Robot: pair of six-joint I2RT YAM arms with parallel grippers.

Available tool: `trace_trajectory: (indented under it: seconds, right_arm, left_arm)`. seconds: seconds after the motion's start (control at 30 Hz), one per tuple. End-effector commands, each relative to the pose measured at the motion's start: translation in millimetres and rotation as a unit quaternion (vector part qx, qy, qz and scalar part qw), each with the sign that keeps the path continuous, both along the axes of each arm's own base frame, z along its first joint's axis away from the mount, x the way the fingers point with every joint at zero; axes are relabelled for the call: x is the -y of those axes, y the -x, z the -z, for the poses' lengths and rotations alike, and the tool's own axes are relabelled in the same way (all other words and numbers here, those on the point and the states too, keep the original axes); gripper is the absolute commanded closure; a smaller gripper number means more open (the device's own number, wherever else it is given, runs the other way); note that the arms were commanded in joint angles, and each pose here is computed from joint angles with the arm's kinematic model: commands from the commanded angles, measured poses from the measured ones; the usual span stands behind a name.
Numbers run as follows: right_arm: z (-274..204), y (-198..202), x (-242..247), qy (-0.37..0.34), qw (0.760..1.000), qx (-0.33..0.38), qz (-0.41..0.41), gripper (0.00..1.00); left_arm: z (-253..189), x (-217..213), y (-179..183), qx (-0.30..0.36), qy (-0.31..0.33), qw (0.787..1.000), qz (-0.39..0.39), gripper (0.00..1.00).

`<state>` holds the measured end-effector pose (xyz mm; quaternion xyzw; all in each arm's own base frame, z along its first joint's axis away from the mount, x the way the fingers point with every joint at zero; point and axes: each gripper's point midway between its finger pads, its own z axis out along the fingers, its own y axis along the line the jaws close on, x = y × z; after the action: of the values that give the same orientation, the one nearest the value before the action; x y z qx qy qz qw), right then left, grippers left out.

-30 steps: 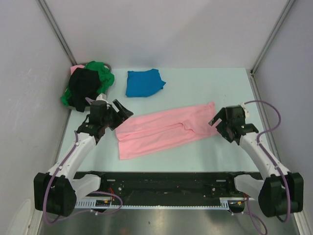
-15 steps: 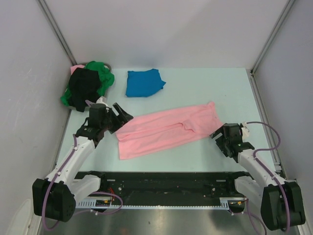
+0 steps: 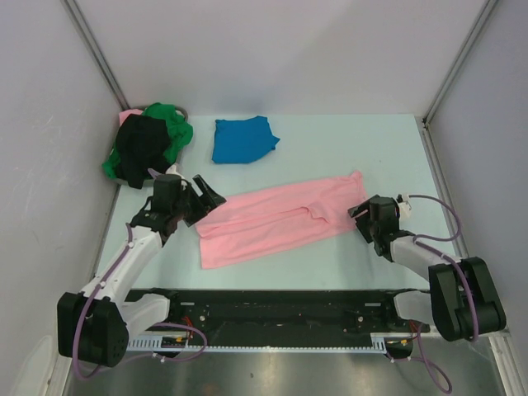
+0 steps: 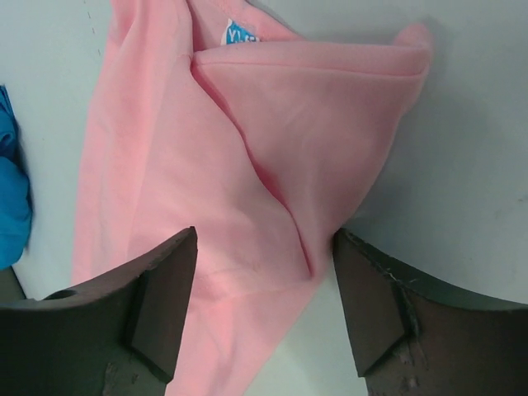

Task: Fold and stack the t-shirts
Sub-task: Fold the tshirt

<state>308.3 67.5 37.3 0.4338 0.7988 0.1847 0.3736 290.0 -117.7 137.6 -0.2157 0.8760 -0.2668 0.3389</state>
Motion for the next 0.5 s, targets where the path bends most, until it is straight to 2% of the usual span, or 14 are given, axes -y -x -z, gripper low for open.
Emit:
trace_trajectory:
  seconds: [0.0,0.17,0.2,0.27,0.3,0.37,0.47]
  right_arm:
    - [32.4,19.1,0.1,0.02,0.998,-0.06,-0.004,0.33]
    - [31.8,11.5,-0.4,0.027,0.998,-0.063,-0.004,0.55]
    - [34.8,11.5,-0.4,0.029,0.997,-0.069,-0.005,0.64]
    - [32.5,7.0,-2.9,0.025,0.997,-0.069,-0.006,0.73]
    - [35.6,7.0,-2.8,0.028,0.997,-0.075,-0.008,0.83]
    - [30.6,-0.3,-2.7,0.032,0.997,-0.073,-0.006,0.97]
    - [29.5,-6.8,1.1,0.042,0.996,-0.08,-0.005,1.0]
  left_arm:
    - [-8.1,2.6,-4.7,0.017,-0.004,1.0,0.012,0.17]
    - [-3.7,2.4,-4.8,0.013,-0.004,1.0,0.011,0.17]
    - [-2.7,2.9,-4.8,0.012,-0.003,1.0,0.013,0.17]
    - [-2.4,2.5,-4.7,0.012,-0.004,1.0,0.013,0.17]
    - [-2.7,2.0,-4.9,0.013,-0.006,1.0,0.012,0.17]
    - [-1.4,0.1,-5.0,0.013,-0.01,1.0,0.01,0.17]
    - [-0.2,-2.3,-4.8,0.009,-0.012,1.0,0.009,0.17]
